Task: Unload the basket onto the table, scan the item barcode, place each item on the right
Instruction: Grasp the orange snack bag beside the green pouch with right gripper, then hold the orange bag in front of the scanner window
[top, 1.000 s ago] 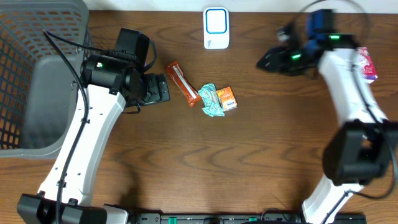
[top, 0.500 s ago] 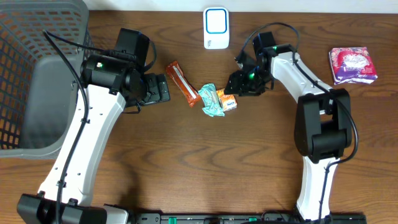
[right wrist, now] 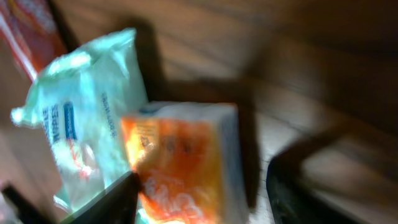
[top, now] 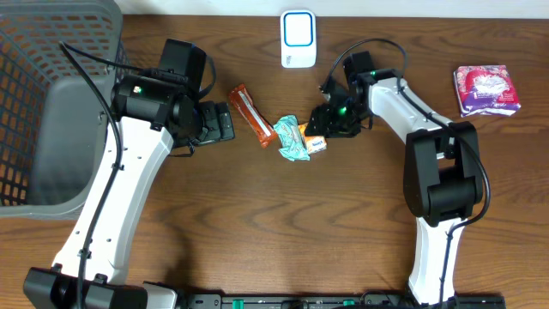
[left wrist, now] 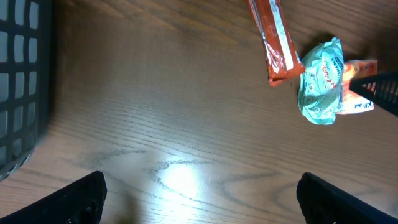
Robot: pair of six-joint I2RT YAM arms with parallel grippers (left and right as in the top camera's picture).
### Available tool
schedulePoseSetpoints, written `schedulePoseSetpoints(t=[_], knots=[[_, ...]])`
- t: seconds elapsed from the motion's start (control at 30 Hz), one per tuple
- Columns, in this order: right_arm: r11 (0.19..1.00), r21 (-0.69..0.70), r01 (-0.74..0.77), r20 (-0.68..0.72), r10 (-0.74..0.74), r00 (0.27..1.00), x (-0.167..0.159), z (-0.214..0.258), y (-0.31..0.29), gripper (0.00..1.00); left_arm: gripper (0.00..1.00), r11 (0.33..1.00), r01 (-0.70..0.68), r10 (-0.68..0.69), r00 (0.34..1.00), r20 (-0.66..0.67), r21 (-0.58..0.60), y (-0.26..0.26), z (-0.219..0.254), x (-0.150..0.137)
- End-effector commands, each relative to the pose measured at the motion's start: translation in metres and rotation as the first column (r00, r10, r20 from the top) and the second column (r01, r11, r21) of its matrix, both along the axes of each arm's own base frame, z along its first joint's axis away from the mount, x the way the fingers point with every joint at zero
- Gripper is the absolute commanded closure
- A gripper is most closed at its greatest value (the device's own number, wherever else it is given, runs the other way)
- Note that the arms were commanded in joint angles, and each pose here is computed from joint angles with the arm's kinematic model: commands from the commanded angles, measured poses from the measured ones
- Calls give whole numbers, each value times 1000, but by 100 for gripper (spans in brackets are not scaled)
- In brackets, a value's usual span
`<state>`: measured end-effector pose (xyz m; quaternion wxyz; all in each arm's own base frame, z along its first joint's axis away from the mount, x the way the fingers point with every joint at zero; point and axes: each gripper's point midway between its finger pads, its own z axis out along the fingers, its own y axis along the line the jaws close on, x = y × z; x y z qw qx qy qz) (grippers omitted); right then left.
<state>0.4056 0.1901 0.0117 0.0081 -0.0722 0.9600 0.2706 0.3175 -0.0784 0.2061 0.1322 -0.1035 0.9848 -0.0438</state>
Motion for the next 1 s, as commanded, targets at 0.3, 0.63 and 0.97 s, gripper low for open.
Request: schedulePoseSetpoints(t=[0.3, 0.63, 0.97], knots=[[997, 58, 48, -62, -44, 997, 0, 5, 0, 99, 2, 1000, 7, -7, 1000, -11, 15, 2, -4, -1], [984, 170, -49, 84, 35, 996, 35, 78, 1, 99, 2, 1000, 7, -7, 1000, -11, 15, 2, -4, -1], [849, -500, 170, 398, 51, 916, 97, 101, -51, 99, 2, 1000, 7, -7, 1000, -11, 15, 2, -4, -1]])
